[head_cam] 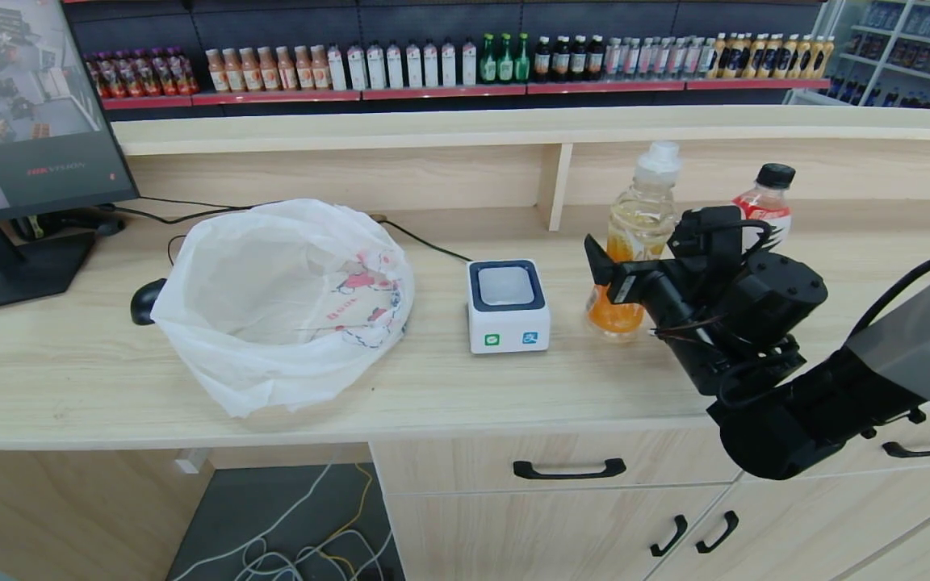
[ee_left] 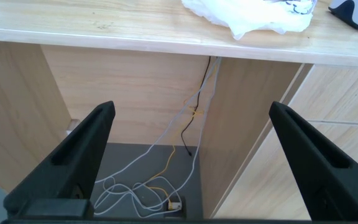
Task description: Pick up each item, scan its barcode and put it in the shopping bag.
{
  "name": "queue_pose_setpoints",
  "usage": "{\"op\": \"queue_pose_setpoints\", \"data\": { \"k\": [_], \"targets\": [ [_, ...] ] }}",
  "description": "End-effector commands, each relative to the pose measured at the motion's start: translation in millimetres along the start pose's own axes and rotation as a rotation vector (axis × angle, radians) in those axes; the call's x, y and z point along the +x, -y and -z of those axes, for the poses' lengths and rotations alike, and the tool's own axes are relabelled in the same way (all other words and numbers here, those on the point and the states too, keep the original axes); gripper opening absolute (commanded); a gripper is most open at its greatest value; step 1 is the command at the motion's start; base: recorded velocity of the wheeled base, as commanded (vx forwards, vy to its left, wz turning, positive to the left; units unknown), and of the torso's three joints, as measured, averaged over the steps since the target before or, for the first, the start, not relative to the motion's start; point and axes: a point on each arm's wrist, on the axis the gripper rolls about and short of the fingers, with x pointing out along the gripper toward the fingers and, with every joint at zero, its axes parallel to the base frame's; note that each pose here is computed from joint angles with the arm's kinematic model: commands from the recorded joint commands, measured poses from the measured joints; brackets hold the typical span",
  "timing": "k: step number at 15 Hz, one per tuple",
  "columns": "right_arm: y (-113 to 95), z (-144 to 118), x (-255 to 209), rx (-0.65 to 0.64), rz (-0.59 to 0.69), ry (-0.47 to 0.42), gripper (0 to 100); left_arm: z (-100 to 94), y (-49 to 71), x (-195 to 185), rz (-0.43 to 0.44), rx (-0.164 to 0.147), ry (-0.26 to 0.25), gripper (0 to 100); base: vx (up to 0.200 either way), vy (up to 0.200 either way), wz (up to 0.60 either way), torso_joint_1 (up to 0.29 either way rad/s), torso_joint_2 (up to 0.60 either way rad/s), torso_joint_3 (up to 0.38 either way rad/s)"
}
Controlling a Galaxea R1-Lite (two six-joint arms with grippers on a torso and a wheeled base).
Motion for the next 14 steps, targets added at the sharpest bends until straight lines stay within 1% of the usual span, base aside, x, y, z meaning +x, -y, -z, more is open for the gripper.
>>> {"op": "queue_pose_setpoints", "data": {
  "k": [1,6,7,14],
  "targets": [
    [-0.4,-0.4,0.9,0.000,0.000,0.004,100,0.0,0.0,0.0,-0.001,-0.001,0.000,100,0.000,0.000,0.00,0.000,0.00,0.000],
    [-1.0,1.5,3.4,0.002,0.001,0.007,100,0.0,0.0,0.0,-0.001,-0.001,0.000,100,0.000,0.000,0.00,0.000,0.00,0.000],
    [-0.9,0.8,3.4,0.001,0.002,0.009,0,0.0,0.0,0.0,-0.001,-0.001,0.000,100,0.000,0.000,0.00,0.000,0.00,0.000],
    [0.0,-4.8,1.2,0.004,0.002,0.016,0,0.0,0.0,0.0,-0.001,-0.001,0.000,100,0.000,0.000,0.00,0.000,0.00,0.000]
  ]
}}
